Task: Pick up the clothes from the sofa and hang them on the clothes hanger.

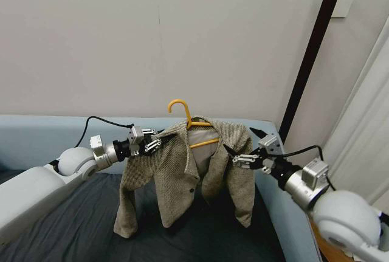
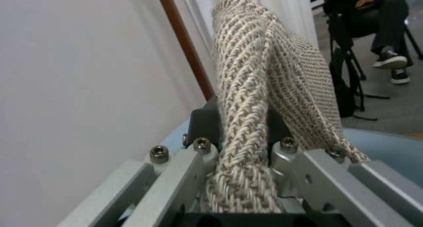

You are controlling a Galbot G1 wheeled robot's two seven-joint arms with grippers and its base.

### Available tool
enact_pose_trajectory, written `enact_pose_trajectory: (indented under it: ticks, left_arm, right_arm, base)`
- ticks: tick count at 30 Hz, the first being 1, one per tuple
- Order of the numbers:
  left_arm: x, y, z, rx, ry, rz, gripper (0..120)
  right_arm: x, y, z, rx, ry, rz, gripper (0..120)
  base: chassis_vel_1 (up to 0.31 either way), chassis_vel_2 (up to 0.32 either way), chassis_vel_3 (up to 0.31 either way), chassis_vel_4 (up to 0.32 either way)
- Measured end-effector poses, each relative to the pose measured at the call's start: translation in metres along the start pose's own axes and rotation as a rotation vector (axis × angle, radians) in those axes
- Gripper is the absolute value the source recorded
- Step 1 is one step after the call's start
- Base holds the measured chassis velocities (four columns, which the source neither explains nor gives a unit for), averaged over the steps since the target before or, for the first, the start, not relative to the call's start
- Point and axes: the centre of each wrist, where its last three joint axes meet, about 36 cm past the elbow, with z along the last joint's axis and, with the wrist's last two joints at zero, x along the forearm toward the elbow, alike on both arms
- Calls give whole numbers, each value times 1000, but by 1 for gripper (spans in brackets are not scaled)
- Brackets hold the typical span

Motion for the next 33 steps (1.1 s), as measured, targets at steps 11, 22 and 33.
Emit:
enact_pose_trajectory:
  ticks: [11, 22, 33]
  left_arm:
    - [-23, 7, 0, -43, -15, 107, 8]
    - [-20, -2, 7, -53, -3, 154, 8]
    - [-14, -5, 10, -77, 10, 184, 8]
  right_arm:
    - [16, -60, -10, 44, 128, -276, 100]
    - [-10, -48, 9, 56, 177, -324, 100]
    - [-55, -28, 1, 73, 199, -469, 60]
  base:
    - [0, 0, 0, 0]
    - [0, 0, 0, 0]
    - [0, 0, 0, 0]
